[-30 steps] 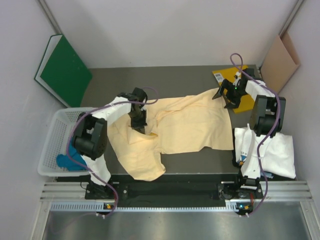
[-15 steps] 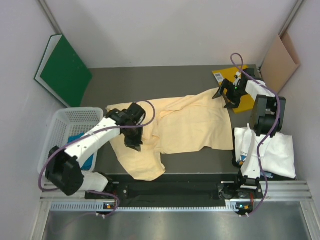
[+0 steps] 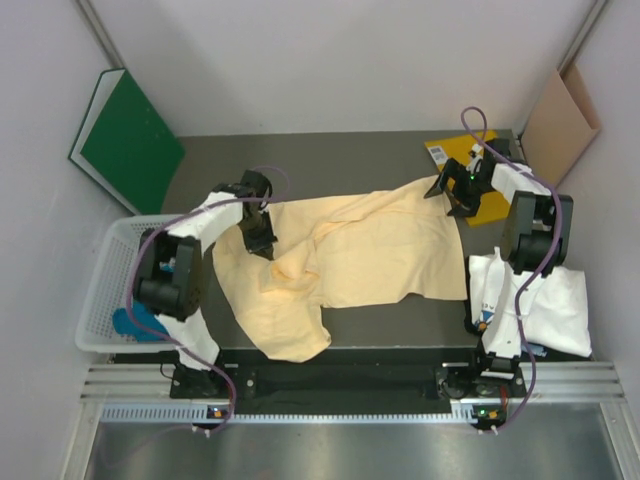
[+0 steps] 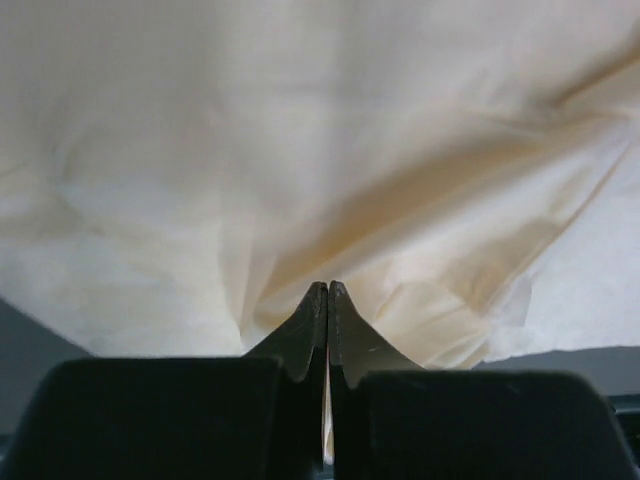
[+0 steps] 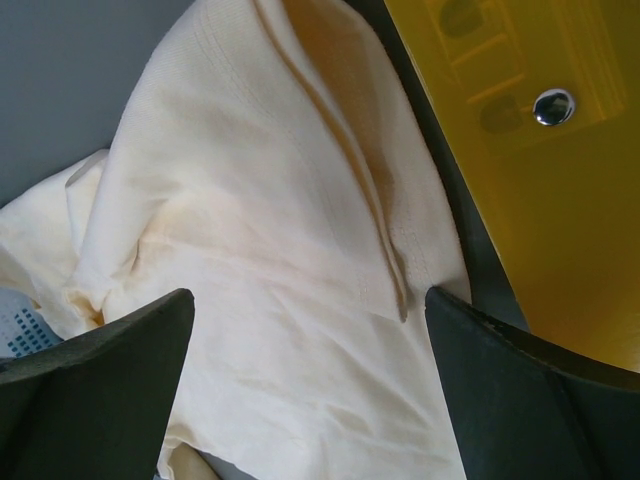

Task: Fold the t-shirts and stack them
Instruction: Fold the tshirt

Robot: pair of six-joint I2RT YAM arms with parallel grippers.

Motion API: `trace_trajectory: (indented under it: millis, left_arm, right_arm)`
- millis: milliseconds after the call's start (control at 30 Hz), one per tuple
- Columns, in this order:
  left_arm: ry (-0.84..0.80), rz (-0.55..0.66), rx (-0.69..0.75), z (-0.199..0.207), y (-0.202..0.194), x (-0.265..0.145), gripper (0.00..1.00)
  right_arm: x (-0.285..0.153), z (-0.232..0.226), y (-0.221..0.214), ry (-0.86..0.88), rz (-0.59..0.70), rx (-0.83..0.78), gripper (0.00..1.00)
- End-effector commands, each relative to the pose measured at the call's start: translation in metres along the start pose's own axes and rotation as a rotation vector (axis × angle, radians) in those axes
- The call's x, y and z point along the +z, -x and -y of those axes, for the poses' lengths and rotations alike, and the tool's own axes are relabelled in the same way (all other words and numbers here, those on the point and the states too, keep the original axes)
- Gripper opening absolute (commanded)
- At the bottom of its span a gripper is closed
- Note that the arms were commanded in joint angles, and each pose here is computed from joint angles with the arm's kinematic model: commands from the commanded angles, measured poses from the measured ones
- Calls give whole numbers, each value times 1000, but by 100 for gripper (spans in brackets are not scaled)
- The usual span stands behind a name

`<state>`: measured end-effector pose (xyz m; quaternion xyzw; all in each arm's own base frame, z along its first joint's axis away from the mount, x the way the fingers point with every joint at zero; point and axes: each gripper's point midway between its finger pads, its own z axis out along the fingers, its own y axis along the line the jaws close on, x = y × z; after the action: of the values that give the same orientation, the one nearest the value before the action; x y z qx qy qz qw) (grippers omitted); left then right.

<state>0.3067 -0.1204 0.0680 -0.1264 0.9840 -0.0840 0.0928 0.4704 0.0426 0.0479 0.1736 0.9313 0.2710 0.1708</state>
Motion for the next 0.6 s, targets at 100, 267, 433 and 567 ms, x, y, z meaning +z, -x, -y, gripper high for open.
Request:
trace_trajectory:
  millis: [100,267,433,567]
  left_arm:
    - [-129,-49,90,38,35,27,0]
    - [-137,-93,173,39,-13,7,0]
    - [-88,-218,217,7,-99,3,0]
    - [-43,-271,210,-13,-133,1,0]
  right_arm:
    - [26,21,-31,-34,-86,11,100]
    - [25,21,-30,-39,-83,9,100]
    - [28,22,-28,-38,-78,20,100]
    - [29,21,-24,-38,-72,20,100]
